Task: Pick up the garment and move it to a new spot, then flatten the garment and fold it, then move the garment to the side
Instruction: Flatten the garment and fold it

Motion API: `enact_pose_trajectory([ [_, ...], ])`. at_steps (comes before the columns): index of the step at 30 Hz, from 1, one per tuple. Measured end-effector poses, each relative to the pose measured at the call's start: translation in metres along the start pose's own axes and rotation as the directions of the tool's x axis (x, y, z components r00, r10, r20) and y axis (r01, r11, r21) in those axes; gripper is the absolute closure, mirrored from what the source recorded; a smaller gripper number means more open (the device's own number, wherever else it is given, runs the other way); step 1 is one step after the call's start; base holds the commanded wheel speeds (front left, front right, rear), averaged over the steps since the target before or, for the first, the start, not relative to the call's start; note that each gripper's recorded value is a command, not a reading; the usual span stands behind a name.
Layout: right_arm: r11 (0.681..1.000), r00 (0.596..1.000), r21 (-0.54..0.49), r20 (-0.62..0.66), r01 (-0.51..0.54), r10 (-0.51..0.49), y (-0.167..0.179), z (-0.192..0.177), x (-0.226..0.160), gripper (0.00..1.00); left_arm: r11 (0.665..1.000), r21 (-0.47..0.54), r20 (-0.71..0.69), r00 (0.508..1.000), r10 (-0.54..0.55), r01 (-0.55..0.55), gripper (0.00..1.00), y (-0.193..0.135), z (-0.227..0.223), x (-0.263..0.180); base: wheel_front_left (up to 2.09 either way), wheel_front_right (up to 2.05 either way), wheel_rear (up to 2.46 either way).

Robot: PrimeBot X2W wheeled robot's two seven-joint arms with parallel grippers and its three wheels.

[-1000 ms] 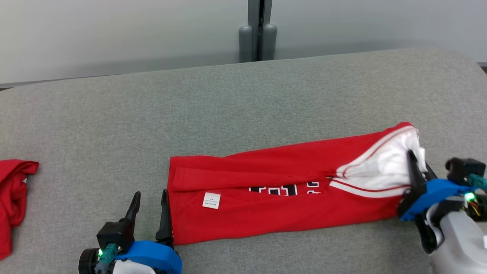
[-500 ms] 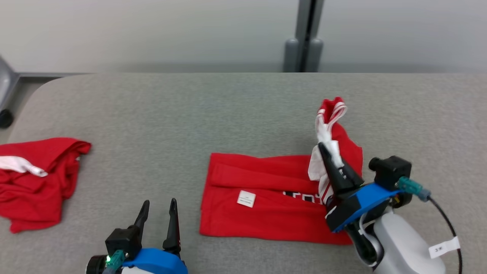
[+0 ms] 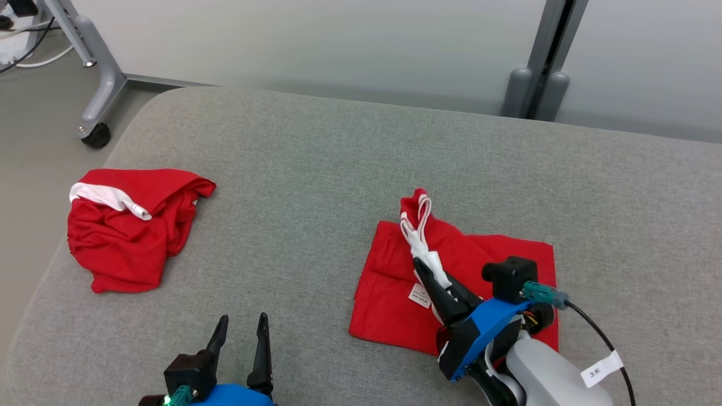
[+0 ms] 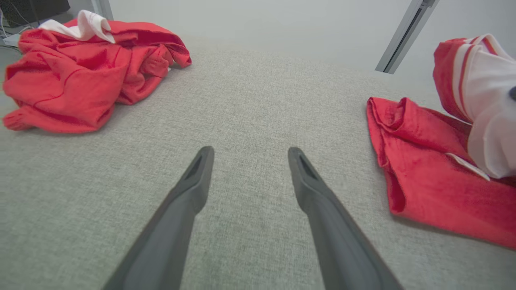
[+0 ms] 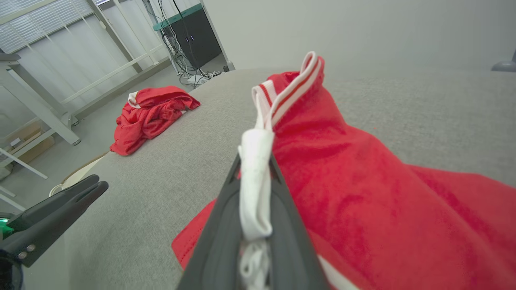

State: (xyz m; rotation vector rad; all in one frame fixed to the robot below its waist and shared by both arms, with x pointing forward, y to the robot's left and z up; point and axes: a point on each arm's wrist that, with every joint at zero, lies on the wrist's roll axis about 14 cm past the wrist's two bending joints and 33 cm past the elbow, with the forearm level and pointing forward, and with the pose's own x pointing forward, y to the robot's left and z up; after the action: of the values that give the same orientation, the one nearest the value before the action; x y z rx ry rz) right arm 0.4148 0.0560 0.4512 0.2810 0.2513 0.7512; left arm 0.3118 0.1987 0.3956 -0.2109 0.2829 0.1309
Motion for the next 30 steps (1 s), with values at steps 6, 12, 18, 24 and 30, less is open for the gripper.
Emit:
enact_pose_trajectory([
  [6, 0.999, 1.000, 0.029, -0.001, -0.017, 0.017, 0.007, 0.002, 0.007, 0.00, 1.000, -0.004, -0.007, 1.000, 0.009, -0.009, 0.00, 0.001, -0.002, 0.001, 0.00, 0.00, 0.00],
  [12, 0.997, 0.997, 0.023, 0.044, 0.068, -0.069, -0.024, 0.017, -0.007, 0.00, 1.000, 0.010, 0.001, 1.000, -0.026, 0.026, 0.00, -0.009, 0.003, 0.012, 0.00, 0.00, 0.00],
  [18, 0.968, 0.961, -0.026, 0.126, 0.250, -0.245, -0.081, 0.041, -0.043, 0.00, 0.996, 0.039, 0.024, 0.996, -0.085, 0.084, 0.00, -0.027, 0.013, 0.026, 0.00, 0.00, 0.00],
  [24, 0.896, 0.889, -0.056, 0.164, 0.441, -0.427, -0.125, 0.042, -0.097, 0.00, 0.986, 0.079, 0.051, 0.987, -0.149, 0.145, 0.00, -0.046, 0.025, 0.039, 0.00, 0.00, 0.00],
  [30, 0.843, 0.840, -0.068, 0.161, 0.533, -0.518, -0.136, 0.029, -0.132, 0.00, 0.978, 0.101, 0.066, 0.980, -0.190, 0.183, 0.00, -0.058, 0.030, 0.039, 0.00, 0.00, 0.00],
])
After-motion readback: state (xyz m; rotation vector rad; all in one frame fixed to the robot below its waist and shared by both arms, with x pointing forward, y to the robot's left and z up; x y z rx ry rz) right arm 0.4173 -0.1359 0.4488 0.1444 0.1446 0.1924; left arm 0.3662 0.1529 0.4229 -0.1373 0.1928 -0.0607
